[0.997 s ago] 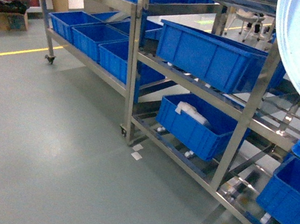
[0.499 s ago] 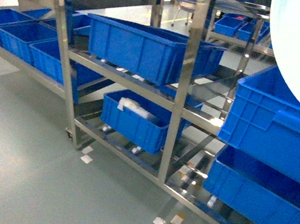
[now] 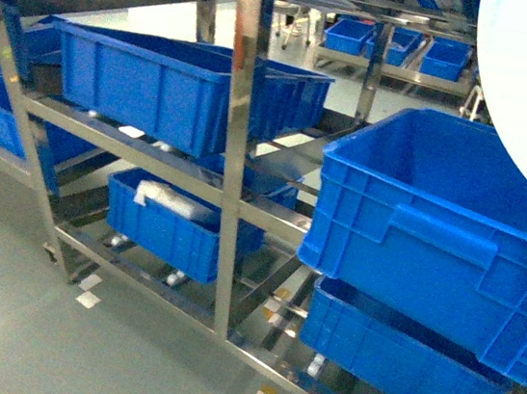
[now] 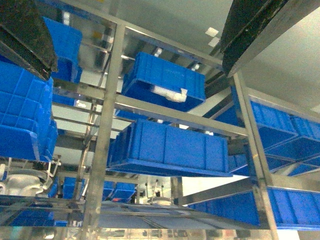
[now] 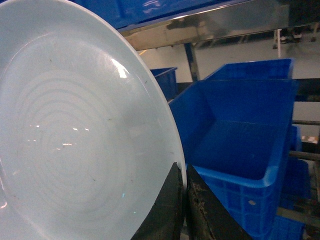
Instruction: Place blue tray on left shelf second layer neatly
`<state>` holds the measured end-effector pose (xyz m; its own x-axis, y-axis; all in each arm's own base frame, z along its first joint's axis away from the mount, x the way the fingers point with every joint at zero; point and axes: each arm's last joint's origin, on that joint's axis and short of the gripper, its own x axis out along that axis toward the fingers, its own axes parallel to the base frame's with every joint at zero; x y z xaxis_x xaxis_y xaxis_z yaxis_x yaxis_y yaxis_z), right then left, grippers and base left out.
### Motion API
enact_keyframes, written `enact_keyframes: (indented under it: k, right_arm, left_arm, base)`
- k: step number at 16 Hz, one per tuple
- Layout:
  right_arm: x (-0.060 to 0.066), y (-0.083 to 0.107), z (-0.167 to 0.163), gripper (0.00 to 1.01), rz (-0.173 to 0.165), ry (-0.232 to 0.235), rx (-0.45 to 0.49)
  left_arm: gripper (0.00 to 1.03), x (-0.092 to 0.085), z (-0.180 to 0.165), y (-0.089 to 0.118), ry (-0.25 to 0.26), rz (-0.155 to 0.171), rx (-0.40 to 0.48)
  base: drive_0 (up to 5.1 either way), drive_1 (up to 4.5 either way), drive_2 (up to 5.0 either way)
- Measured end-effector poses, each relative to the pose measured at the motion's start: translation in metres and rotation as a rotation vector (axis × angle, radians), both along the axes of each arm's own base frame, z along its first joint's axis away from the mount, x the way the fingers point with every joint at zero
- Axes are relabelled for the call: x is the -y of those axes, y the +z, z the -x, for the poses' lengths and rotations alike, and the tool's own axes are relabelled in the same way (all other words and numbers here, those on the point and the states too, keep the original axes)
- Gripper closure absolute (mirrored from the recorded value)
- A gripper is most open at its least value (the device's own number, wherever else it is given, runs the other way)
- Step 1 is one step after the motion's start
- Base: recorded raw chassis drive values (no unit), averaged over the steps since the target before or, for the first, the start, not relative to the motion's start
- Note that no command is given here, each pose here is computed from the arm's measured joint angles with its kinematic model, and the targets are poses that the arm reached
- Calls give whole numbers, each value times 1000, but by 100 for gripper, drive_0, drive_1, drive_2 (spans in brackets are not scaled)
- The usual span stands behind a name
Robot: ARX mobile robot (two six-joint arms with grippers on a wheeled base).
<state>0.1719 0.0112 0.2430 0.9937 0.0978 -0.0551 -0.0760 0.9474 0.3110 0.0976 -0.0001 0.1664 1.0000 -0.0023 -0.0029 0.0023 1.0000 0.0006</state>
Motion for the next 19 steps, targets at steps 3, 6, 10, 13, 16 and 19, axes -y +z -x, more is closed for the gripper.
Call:
enact_keyframes:
  k: [3, 6, 10, 13, 16, 19]
  right_arm:
    - [0, -1, -1, 99, 0, -5, -3]
    - [0, 0, -1, 99, 0, -6, -2]
    - [0, 0, 0, 99, 0, -1, -2]
    - [0, 0, 0, 99, 0, -3, 2]
    - [0, 0, 0, 99, 0, -2, 1]
    - [0, 0, 0, 99, -1, 4, 0]
  left_arm:
    - [5, 0, 0, 0, 1, 0, 2]
    - [5, 0, 0, 0, 2, 0, -3]
    - [5, 0, 0, 0, 2, 0, -3]
    - [5, 0, 0, 0, 2, 0, -2]
    - [5, 0, 0, 0, 2, 0, 0]
    - [5, 0, 0, 0, 6, 0, -4]
  base:
    - [-165, -165, -165]
    - [-618, 240, -103]
    - [-616, 244, -121]
    - [-620, 241, -122]
    - [-475, 98, -143]
    - [-139, -139, -139]
